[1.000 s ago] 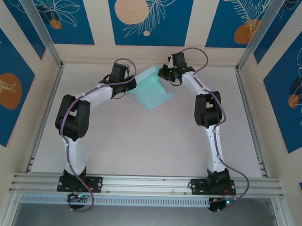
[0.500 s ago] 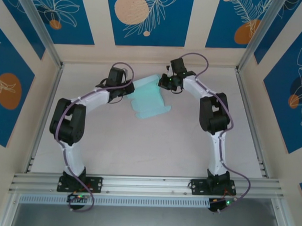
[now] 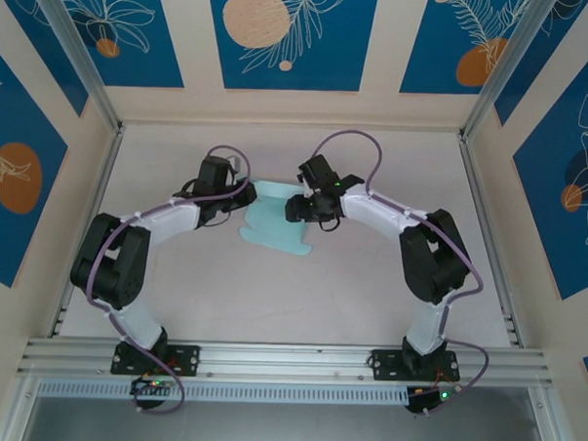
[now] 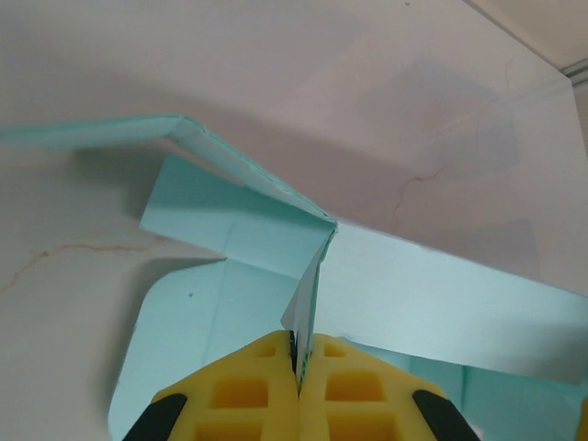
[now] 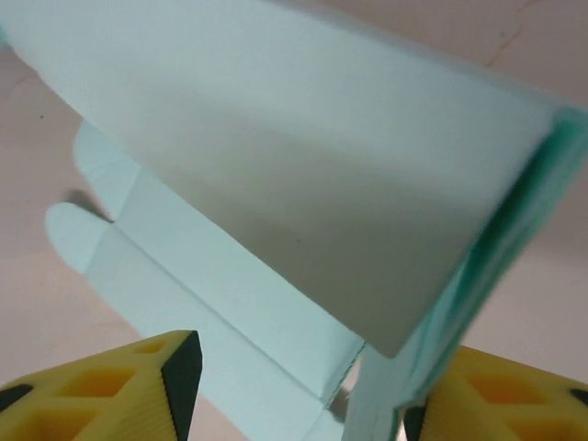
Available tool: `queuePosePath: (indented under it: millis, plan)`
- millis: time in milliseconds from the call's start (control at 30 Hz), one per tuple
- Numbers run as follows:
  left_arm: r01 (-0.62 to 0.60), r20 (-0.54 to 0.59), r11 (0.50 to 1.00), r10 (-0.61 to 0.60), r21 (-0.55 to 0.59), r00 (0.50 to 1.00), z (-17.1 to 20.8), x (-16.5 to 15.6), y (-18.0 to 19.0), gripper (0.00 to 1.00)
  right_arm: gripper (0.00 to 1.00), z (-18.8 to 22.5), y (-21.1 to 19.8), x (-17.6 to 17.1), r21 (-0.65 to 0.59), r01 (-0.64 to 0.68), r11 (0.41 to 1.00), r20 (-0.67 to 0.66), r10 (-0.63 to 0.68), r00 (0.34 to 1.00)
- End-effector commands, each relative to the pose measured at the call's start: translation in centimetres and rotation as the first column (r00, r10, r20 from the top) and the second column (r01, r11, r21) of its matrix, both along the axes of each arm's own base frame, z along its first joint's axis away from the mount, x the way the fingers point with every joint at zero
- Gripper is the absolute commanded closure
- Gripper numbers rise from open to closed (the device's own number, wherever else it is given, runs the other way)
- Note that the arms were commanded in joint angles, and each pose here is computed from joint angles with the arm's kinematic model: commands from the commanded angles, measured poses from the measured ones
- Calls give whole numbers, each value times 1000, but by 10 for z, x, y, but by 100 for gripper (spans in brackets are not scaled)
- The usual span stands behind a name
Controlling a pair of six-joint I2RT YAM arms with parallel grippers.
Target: Fold the paper box
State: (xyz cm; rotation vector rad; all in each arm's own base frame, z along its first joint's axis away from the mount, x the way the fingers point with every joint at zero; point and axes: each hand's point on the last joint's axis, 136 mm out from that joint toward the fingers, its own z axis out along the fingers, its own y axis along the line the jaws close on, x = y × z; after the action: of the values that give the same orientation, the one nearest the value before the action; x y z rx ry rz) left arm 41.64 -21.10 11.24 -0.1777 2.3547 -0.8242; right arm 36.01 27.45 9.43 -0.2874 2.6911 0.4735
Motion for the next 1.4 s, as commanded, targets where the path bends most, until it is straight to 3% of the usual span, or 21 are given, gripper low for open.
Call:
queuePosePath:
  millis: [0,367,567,733,933,1100,1167,1267,1367]
  plan:
    - [52,-55,998,-54,-42,997,-9,-20,-15,100,32,26,14,-8,84,-46,995,72,40,997]
    - [52,-31,998,-53,-18,998,-1,-20,-12,100,10,-5,-24,-32,-62,179,982,82,-173,981]
    - [58,-22,998,-59,-13,998,22,-22,-11,100,8,0,-38,-36,-71,198,978,89,-191,977]
    - [77,-41,997,-77,15,996,35,-29,-7,100,11,24,-45,-34,40,135,990,65,-137,988]
    - [77,-84,994,-84,-75,993,52,-34,-11,100,19,47,-71,-25,105,102,989,83,-111,990]
    - [55,-154,992,-72,-116,985,53,-39,-11,100,32,35,-71,-20,241,143,960,13,-151,988]
    - [33,-176,993,-53,-115,983,49,-39,-9,100,50,33,-61,-13,320,151,935,-23,-152,988]
    - [-3,-203,993,-21,-120,979,42,-40,-5,100,90,29,-35,-1,422,155,893,-53,-146,988]
    - [-36,-230,990,3,-136,973,36,-40,-2,100,100,13,-33,20,459,253,852,-94,-236,967]
